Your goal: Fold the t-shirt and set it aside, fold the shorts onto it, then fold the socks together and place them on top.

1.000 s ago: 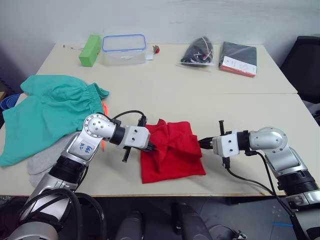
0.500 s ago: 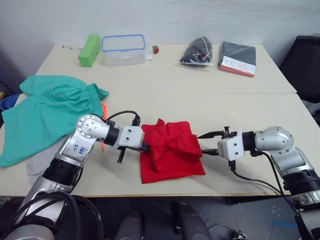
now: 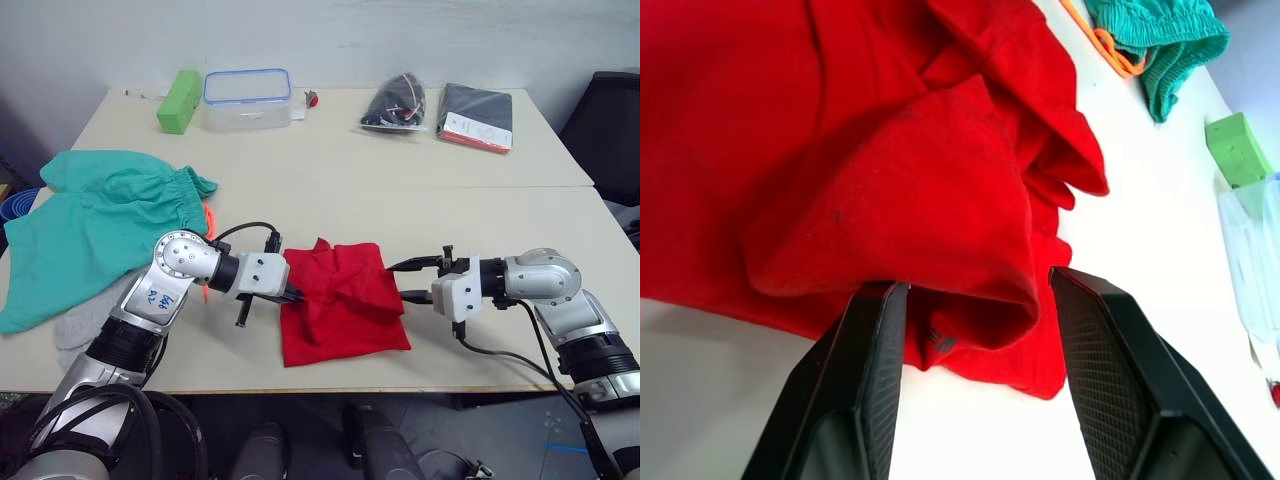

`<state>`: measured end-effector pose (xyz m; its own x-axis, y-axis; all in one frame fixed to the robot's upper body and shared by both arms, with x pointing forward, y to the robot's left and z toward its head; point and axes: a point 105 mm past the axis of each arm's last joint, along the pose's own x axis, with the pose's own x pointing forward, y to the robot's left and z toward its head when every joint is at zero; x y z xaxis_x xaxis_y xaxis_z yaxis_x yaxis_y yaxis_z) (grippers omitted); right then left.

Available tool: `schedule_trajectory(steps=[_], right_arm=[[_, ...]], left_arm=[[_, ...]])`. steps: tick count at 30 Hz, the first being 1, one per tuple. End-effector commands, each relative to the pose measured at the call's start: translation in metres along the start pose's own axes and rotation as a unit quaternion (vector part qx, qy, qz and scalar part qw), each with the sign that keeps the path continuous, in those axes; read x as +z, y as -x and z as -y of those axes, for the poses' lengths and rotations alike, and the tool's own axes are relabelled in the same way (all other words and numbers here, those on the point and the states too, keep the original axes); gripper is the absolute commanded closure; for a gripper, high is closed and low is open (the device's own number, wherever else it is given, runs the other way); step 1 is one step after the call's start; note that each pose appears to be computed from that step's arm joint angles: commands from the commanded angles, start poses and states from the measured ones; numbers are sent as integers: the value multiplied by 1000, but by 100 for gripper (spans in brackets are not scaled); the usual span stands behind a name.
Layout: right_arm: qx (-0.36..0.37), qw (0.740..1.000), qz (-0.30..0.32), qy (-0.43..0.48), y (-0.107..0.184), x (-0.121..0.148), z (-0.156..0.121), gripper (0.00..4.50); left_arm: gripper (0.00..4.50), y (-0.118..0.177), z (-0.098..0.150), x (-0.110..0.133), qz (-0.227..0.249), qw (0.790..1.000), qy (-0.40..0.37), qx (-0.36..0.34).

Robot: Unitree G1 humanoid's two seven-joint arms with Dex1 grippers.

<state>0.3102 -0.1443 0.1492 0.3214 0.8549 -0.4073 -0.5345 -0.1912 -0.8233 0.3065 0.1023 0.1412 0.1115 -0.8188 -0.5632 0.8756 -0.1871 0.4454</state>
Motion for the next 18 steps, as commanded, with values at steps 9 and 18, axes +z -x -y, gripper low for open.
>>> schedule_trajectory(steps=[9,18], right_arm=[[-26,997,52,-59,-15,12,17,447],[-22,905,82,-418,-20,-6,30,447]], left_arm=[[450,13,-11,13,43,998,24,43],[450,42,-45,12,177,930,270,174]])
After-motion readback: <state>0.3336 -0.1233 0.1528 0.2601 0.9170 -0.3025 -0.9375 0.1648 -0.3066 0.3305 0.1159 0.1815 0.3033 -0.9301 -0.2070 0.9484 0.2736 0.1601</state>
